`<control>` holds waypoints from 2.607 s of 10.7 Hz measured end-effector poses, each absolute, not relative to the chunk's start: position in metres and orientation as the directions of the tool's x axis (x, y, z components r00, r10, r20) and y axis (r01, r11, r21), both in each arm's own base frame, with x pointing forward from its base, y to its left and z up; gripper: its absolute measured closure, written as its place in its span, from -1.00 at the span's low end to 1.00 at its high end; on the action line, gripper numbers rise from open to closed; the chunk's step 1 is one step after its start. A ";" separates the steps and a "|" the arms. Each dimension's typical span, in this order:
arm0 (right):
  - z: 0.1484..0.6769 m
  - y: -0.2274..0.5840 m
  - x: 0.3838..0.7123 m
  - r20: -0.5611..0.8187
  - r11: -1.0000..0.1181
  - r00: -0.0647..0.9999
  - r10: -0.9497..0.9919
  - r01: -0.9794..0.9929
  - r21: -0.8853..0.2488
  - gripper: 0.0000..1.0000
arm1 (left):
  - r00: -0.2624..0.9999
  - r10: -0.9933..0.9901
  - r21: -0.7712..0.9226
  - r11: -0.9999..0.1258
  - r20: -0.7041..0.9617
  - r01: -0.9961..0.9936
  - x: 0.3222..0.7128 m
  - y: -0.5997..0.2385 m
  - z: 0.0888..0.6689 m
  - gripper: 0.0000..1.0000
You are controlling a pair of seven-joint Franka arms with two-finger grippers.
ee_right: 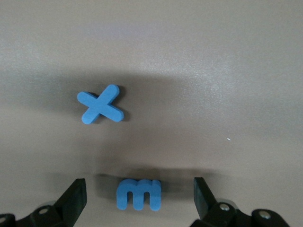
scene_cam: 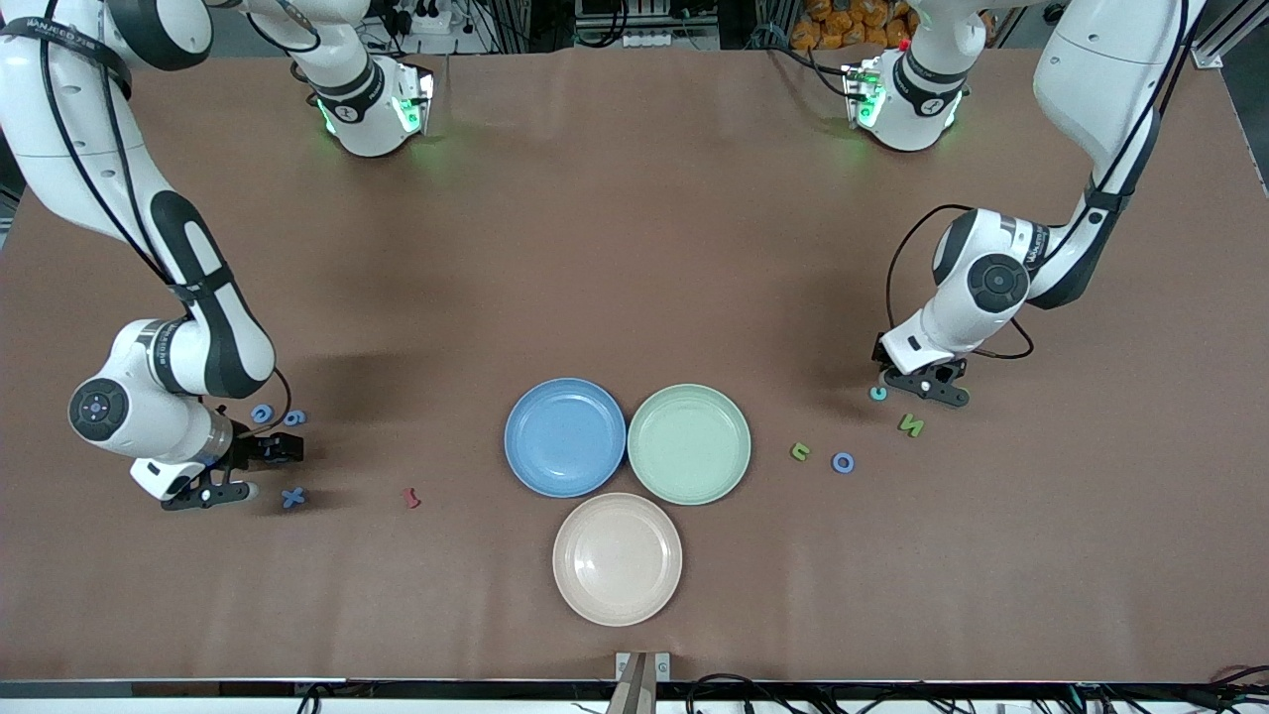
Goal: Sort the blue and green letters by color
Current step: 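Grasp the blue m with the right gripper while the left gripper grasps the green B, then drop the m on the blue plate while the left gripper drops the B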
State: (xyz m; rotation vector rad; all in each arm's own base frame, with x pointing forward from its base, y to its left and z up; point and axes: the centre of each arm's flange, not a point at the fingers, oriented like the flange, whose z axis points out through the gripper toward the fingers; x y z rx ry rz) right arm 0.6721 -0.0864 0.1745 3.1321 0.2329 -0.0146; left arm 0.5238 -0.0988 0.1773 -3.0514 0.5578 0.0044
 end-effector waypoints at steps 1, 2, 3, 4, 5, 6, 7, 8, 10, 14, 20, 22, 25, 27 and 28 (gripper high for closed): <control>0.173 -0.088 0.671 -0.013 -0.989 0.989 0.146 0.146 -0.001 -1.00 | 0.935 -0.354 -0.038 -0.935 -0.009 -0.354 0.524 -0.099 0.177 -0.19; 0.170 -0.089 0.668 -0.020 -0.990 0.989 0.144 0.144 -0.002 -1.00 | 0.935 -0.354 -0.037 -0.934 -0.006 -0.354 0.524 -0.099 0.176 -0.06; 0.168 -0.090 0.666 -0.026 -0.990 0.989 0.143 0.143 -0.004 -1.00 | 0.936 -0.353 -0.036 -0.935 -0.001 -0.353 0.524 -0.099 0.176 0.06; 0.166 -0.090 0.665 -0.029 -0.990 0.989 0.144 0.144 -0.005 -1.00 | 0.937 -0.349 -0.036 -0.937 0.003 -0.348 0.525 -0.096 0.177 0.17; 0.166 -0.090 0.664 -0.029 -0.990 0.989 0.144 0.144 -0.005 -1.00 | 0.938 -0.346 -0.036 -0.938 0.006 -0.346 0.526 -0.095 0.177 0.30; 0.166 -0.090 0.665 -0.029 -0.990 0.989 0.144 0.144 -0.005 -1.00 | 0.942 -0.335 -0.036 -0.942 0.013 -0.335 0.527 -0.092 0.178 0.30; 0.166 -0.089 0.665 -0.027 -0.989 0.989 0.146 0.146 -0.004 -0.89 | 0.945 -0.324 -0.032 -0.946 0.030 -0.323 0.529 -0.095 0.180 0.30; 0.168 -0.090 0.666 -0.021 -0.989 0.989 0.147 0.147 -0.001 -0.59 | 0.949 -0.311 -0.022 -0.950 0.058 -0.310 0.534 -0.109 0.188 0.30; 0.174 -0.088 0.668 -0.013 -0.989 0.989 0.149 0.150 0.001 0.02 | 0.945 -0.299 0.014 -0.953 0.135 -0.304 0.546 -0.165 0.217 0.30; 0.176 -0.082 0.668 -0.021 -0.990 0.990 0.139 0.139 0.001 0.20 | 0.921 -0.298 0.097 -0.939 0.251 -0.330 0.567 -0.260 0.262 0.30; 0.202 0.027 0.672 -0.214 -0.998 0.975 -0.062 -0.066 -0.011 0.20 | 0.942 -0.219 0.211 -0.938 0.255 -0.275 0.573 -0.385 0.233 0.30; 0.217 0.072 0.673 -0.247 -0.981 0.955 -0.164 -0.183 -0.057 0.20 | 0.933 -0.247 0.157 -0.943 0.261 -0.294 0.569 -0.396 0.220 0.00; 0.236 0.144 0.668 -0.270 -0.945 0.919 -0.288 -0.318 -0.076 0.20 | 0.925 -0.226 0.128 -0.953 0.305 -0.275 0.592 -0.377 0.238 -0.78; 0.245 0.193 0.659 -0.280 -0.920 0.892 -0.354 -0.386 -0.069 0.20 | 0.933 -0.242 0.043 -0.964 0.266 -0.262 0.619 -0.314 0.273 -1.00; 0.249 0.219 0.654 -0.285 -0.905 0.880 -0.380 -0.417 -0.081 0.20 | 0.929 -0.298 -0.017 -0.953 0.220 -0.302 0.628 -0.274 0.287 -1.00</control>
